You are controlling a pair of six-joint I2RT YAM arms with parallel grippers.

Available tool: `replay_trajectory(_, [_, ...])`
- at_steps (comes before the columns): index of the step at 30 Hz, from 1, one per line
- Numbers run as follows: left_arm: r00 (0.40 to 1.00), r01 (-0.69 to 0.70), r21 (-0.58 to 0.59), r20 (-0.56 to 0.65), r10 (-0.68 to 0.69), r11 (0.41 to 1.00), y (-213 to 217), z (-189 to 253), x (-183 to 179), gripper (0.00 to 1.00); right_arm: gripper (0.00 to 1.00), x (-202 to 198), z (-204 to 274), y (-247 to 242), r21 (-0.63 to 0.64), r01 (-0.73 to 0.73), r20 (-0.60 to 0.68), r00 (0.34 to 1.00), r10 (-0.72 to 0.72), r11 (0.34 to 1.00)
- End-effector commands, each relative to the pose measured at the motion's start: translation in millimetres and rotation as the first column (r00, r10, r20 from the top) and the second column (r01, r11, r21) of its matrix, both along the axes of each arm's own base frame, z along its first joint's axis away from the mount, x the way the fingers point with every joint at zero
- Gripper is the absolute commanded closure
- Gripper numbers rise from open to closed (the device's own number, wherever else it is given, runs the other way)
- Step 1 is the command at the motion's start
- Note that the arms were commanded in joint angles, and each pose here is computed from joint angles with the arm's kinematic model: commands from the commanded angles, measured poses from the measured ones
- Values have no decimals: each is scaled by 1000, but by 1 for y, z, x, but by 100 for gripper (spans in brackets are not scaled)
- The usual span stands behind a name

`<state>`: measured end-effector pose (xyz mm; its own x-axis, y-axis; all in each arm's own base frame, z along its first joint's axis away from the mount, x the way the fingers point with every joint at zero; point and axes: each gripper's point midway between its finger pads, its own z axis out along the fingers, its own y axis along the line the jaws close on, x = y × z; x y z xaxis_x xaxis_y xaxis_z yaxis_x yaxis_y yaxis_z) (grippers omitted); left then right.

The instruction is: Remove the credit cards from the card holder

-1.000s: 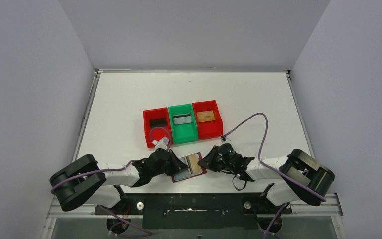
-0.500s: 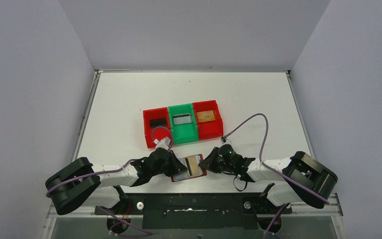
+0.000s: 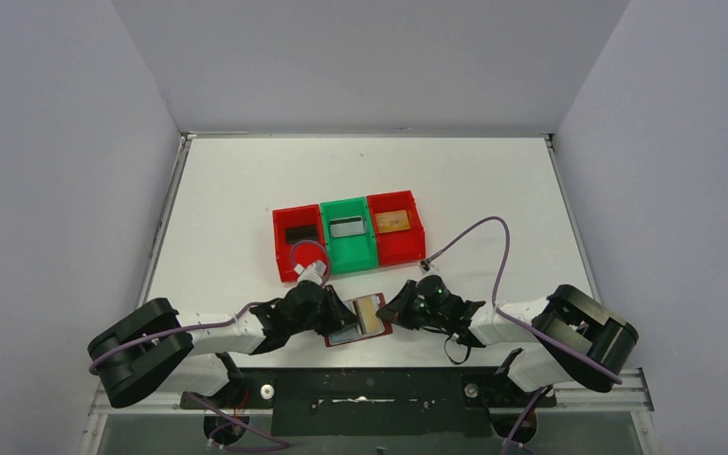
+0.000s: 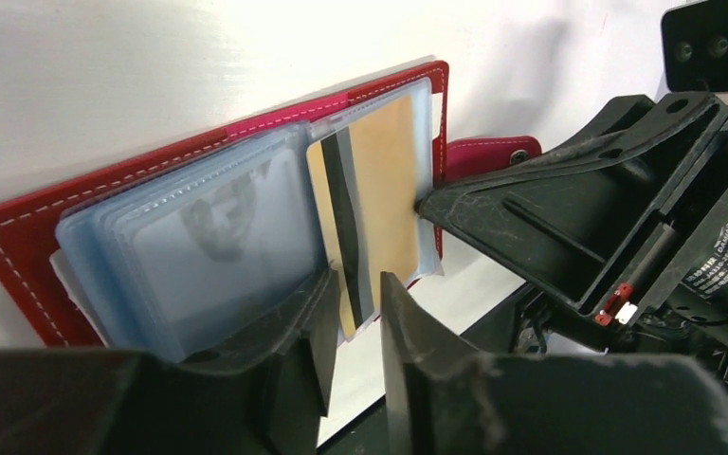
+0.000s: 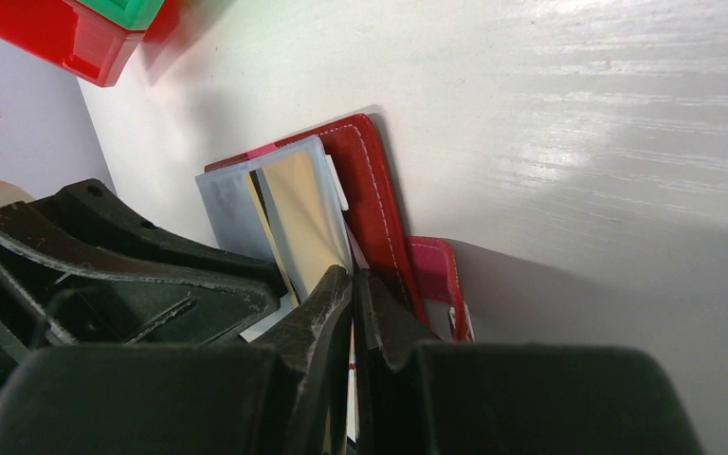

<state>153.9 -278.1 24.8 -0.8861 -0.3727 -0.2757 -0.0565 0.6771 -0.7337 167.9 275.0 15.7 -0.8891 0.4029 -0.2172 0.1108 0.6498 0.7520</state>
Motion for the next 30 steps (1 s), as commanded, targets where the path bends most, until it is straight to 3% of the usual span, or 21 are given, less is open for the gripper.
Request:
replay_trajectory(1, [997,-72,-16,-21,72,997,2,0,5,71,100,-20,-30,-19,-107,-29,-68,997,21,994])
replay_trajectory(4, [993,-111,-5,-30,111,994,10,-3,4,55,100,-20,-31,-21,-112,-25,-69,997,17,993])
replay_trajectory(7, [989,-143,50,-36,145,988,19,-5,7,50,100,-20,-30,-21,-113,-22,-67,998,15,993])
replay_trajectory(13, [985,-156,198,-42,167,968,29,-14,12,48,100,-19,-29,-23,-119,-16,-65,998,8,993])
replay_trajectory(24, [988,-48,430,-114,107,902,19,-44,3,48,100,-20,-27,-22,-114,-15,-59,998,8,993])
replay_trajectory(27, [989,-40,438,-113,100,898,14,-46,3,48,100,-20,-27,-21,-110,-19,-59,998,13,994])
replay_trajectory(30, [991,-35,374,-106,80,927,0,-41,4,48,100,-22,-26,-19,-93,-28,-61,998,22,995])
